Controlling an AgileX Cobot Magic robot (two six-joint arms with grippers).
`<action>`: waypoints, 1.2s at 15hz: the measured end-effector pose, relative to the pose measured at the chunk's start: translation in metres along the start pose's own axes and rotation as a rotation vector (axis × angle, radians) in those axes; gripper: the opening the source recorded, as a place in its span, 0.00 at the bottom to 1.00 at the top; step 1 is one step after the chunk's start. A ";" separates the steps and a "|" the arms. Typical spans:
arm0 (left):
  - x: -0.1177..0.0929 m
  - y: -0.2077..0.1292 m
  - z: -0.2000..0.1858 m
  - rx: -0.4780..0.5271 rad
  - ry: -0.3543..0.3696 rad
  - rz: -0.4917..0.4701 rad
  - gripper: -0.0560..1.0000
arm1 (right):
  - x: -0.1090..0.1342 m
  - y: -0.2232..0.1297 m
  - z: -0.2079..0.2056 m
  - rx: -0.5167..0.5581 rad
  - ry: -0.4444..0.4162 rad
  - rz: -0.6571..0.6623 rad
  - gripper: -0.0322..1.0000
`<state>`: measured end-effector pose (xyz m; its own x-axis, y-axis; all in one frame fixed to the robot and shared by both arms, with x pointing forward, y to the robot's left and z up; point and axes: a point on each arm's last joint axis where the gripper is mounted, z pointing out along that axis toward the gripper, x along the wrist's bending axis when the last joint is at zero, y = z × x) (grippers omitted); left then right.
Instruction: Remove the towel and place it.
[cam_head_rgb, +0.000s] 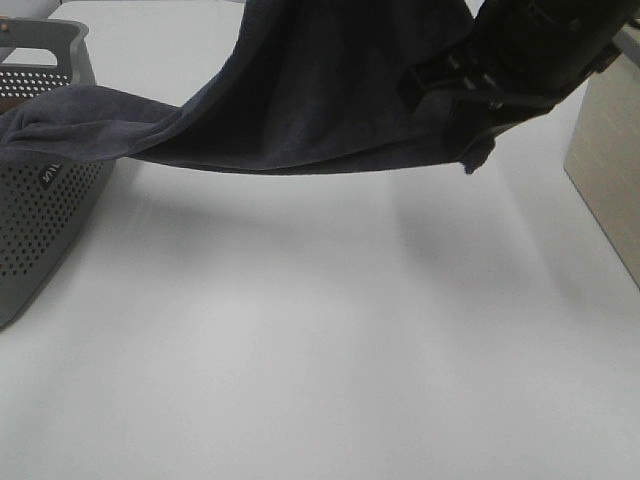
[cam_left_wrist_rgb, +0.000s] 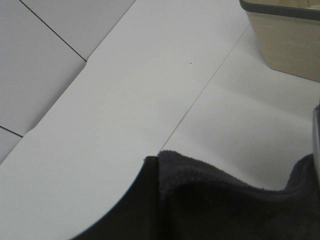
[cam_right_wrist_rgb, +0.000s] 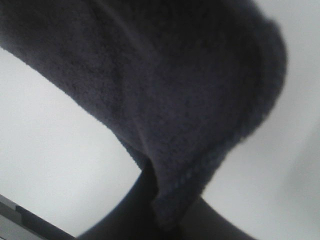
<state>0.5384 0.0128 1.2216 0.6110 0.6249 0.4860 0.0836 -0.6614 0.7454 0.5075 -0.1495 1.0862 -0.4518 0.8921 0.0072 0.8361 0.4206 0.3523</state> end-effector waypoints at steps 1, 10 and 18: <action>0.001 0.000 0.000 0.002 0.014 0.012 0.05 | -0.002 0.002 -0.006 0.005 -0.020 -0.010 0.04; 0.064 -0.012 0.007 -0.071 0.272 0.026 0.05 | -0.030 0.064 -0.133 -0.363 -0.368 -0.080 0.04; 0.131 -0.016 0.002 -0.394 0.429 0.013 0.05 | -0.036 0.105 -0.152 -0.759 -0.572 -0.241 0.04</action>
<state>0.6189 0.1043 1.2718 0.2298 0.7842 0.5764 -0.2709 -0.5173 0.8118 0.5645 -0.1623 1.2654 -0.1978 0.8260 -0.5278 0.2286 0.5625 0.7946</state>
